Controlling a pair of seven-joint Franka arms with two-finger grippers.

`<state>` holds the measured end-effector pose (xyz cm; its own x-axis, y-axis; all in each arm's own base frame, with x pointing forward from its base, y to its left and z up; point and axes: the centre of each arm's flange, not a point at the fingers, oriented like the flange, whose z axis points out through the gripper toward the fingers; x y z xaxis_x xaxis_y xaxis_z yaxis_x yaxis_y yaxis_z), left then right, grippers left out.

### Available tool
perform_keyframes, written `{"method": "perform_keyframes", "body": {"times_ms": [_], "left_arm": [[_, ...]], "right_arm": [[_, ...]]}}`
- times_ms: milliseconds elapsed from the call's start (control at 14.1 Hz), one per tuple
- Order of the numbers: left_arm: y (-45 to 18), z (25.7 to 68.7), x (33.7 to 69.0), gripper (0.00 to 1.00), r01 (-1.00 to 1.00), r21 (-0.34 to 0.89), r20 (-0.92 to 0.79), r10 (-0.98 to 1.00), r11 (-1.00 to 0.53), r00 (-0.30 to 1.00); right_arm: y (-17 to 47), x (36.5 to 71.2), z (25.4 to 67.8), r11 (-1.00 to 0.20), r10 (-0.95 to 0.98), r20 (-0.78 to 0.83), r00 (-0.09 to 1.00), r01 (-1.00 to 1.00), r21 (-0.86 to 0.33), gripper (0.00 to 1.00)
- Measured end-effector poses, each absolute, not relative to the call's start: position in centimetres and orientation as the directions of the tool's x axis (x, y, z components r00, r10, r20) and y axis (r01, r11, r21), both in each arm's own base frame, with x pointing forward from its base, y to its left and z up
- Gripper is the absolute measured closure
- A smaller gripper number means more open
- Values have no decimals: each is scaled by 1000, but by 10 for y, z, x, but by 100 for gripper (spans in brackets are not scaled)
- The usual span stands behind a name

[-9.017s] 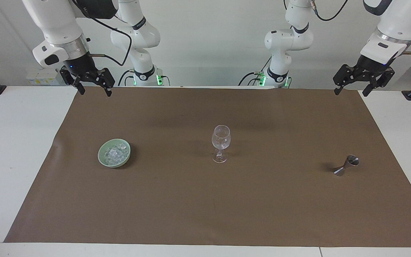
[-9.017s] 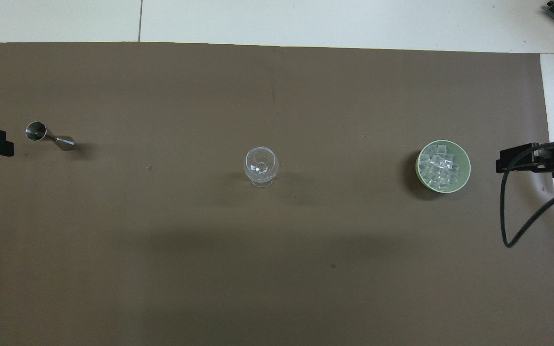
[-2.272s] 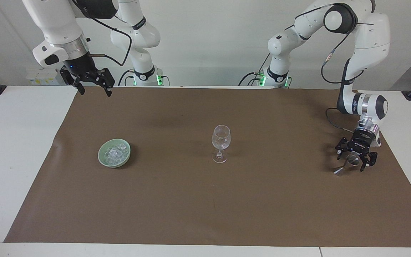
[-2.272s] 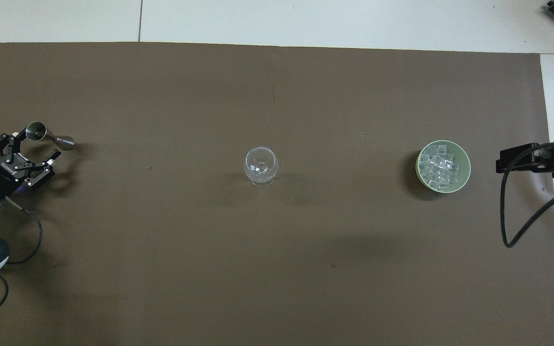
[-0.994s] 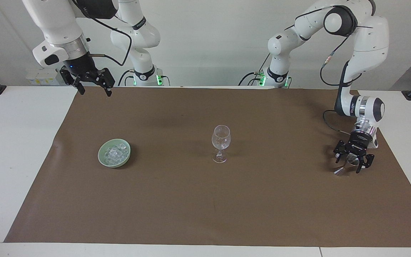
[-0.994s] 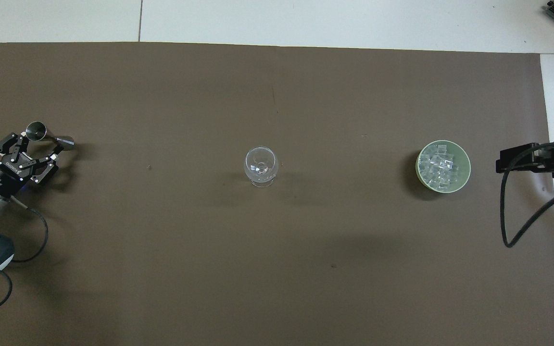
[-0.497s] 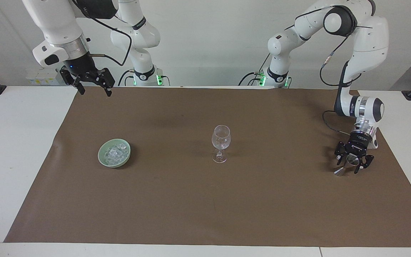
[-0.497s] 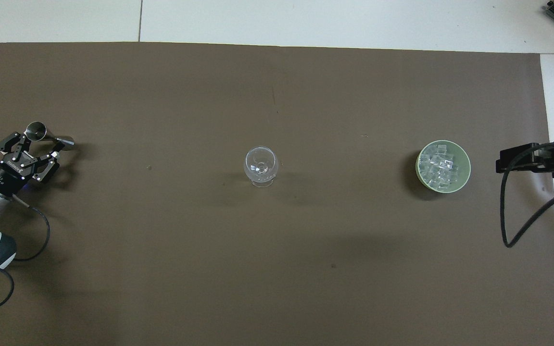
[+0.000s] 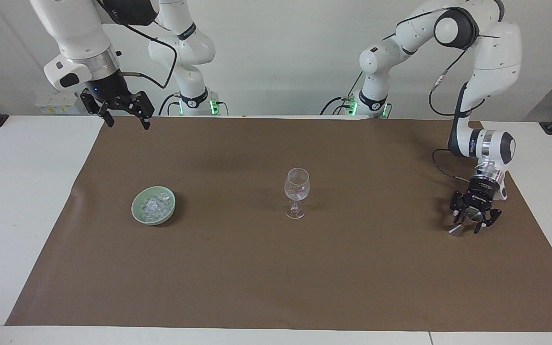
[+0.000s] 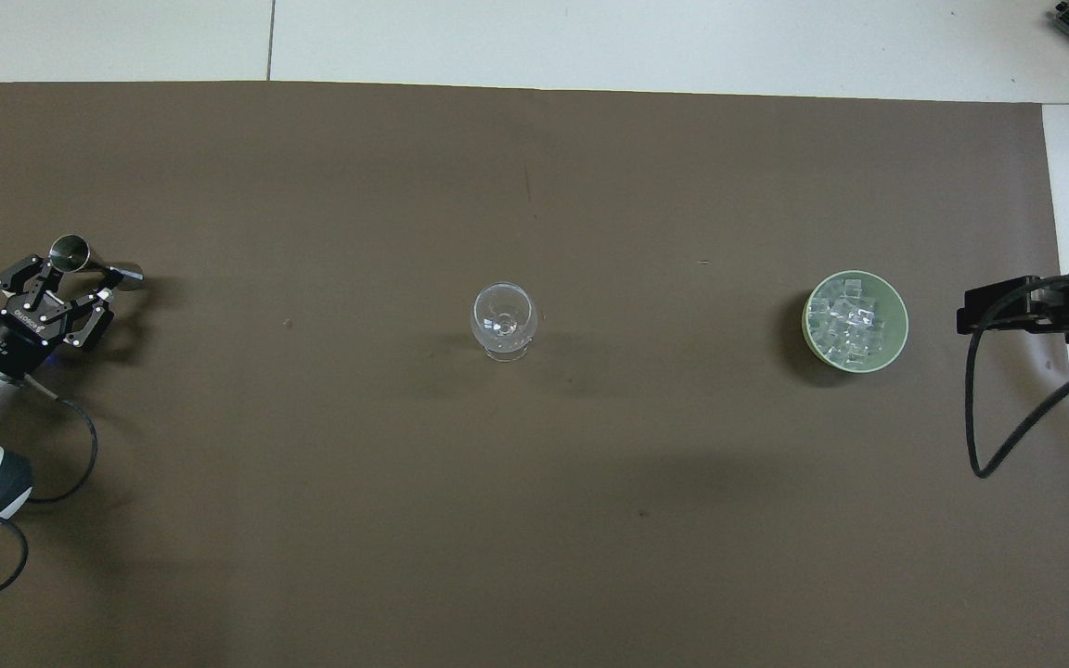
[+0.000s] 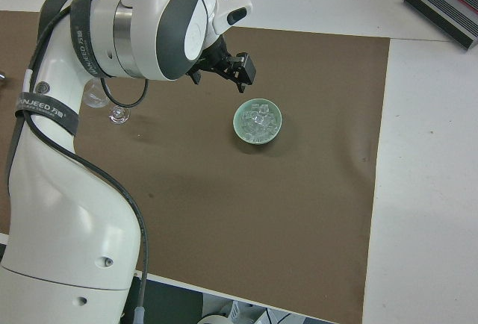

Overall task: Pour wine and add ice with both arms
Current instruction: 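Close the left gripper around the silver bottle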

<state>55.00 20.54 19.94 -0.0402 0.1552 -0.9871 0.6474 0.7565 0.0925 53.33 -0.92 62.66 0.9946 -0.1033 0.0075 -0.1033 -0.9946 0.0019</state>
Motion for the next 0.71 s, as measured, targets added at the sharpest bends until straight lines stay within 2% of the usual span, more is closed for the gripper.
{"method": "perform_keyframes", "body": {"times_ms": [710], "left_arm": [[200, 198, 552, 46, 647, 88, -988, 148, 757, -39]], "right_arm": [[-9, 533, 627, -995, -103, 8, 995, -103, 2, 0]]}}
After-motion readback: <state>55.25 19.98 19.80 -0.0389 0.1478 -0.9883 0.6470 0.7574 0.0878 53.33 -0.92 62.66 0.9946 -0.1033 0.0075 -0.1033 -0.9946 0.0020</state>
